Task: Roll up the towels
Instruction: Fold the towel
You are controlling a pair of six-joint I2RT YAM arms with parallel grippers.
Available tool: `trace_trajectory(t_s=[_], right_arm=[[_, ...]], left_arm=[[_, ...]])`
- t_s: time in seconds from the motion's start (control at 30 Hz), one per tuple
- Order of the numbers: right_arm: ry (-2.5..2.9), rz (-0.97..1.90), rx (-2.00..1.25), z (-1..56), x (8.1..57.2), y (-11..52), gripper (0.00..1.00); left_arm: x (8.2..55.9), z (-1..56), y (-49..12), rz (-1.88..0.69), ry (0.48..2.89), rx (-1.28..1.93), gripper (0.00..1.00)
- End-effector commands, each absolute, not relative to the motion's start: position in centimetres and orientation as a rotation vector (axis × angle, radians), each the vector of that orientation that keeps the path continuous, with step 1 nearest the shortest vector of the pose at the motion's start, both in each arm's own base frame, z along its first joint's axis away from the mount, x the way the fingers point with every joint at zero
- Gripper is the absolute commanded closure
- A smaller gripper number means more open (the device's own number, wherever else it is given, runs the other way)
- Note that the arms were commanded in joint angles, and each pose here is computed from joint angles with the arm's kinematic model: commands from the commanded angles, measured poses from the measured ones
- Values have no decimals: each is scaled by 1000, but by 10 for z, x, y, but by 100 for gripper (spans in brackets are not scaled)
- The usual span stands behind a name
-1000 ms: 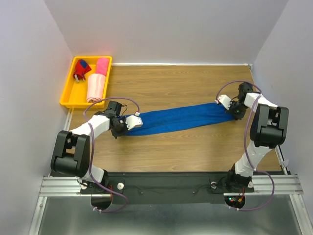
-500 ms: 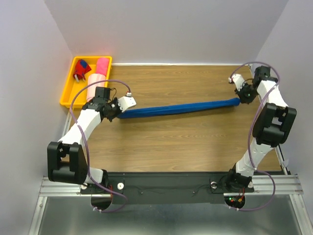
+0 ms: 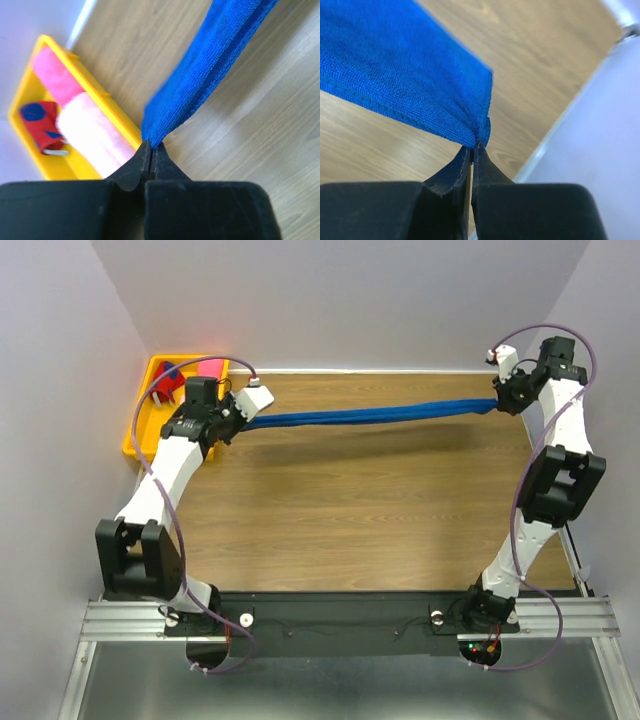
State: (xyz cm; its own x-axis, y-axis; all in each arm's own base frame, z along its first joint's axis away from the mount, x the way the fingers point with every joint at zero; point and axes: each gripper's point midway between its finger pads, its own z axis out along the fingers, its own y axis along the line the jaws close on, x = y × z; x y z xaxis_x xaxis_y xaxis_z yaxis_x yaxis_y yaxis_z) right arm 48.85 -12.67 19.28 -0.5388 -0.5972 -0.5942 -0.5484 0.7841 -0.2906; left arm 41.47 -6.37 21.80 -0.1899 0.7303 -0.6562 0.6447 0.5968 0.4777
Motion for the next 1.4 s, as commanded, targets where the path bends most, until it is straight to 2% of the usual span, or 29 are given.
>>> trace_trajectory(t_s=[0.0,0.17,0.4,0.53,0.63,0.8,0.83,0.97,1.07,1.3,1.33,1.37], right_arm=[[2325,-62,-751,172,507,-140,99],[2324,-59,-680,171,531,-142,99],[2310,-62,-671,182,530,-138,100],[2304,-58,-771,187,501,-129,99],[2383,5,-862,146,468,-120,99],[2510,84,-1010,80,412,-111,99],[2564,113,-1068,54,388,-108,99],[2600,93,-1181,34,353,-109,99],[2630,113,-1228,22,327,-105,99],[2622,95,-1249,27,320,-104,100],[2628,93,-1253,26,318,-105,98],[2631,89,-1258,27,317,-105,92]], left_arm=[[435,191,-50,153,2002,1031,100],[469,180,-50,165,2031,1018,100],[493,207,-48,184,2000,968,100],[469,206,-46,170,1987,1029,100],[446,184,-46,156,1996,1116,100],[379,97,-39,82,2130,1311,100],[360,75,-36,62,2167,1359,100],[323,43,-30,39,2212,1460,100],[309,40,-30,23,2210,1483,100],[295,48,-34,-19,2191,1492,100],[294,48,-34,-17,2191,1496,99],[291,49,-33,-17,2193,1501,95]])
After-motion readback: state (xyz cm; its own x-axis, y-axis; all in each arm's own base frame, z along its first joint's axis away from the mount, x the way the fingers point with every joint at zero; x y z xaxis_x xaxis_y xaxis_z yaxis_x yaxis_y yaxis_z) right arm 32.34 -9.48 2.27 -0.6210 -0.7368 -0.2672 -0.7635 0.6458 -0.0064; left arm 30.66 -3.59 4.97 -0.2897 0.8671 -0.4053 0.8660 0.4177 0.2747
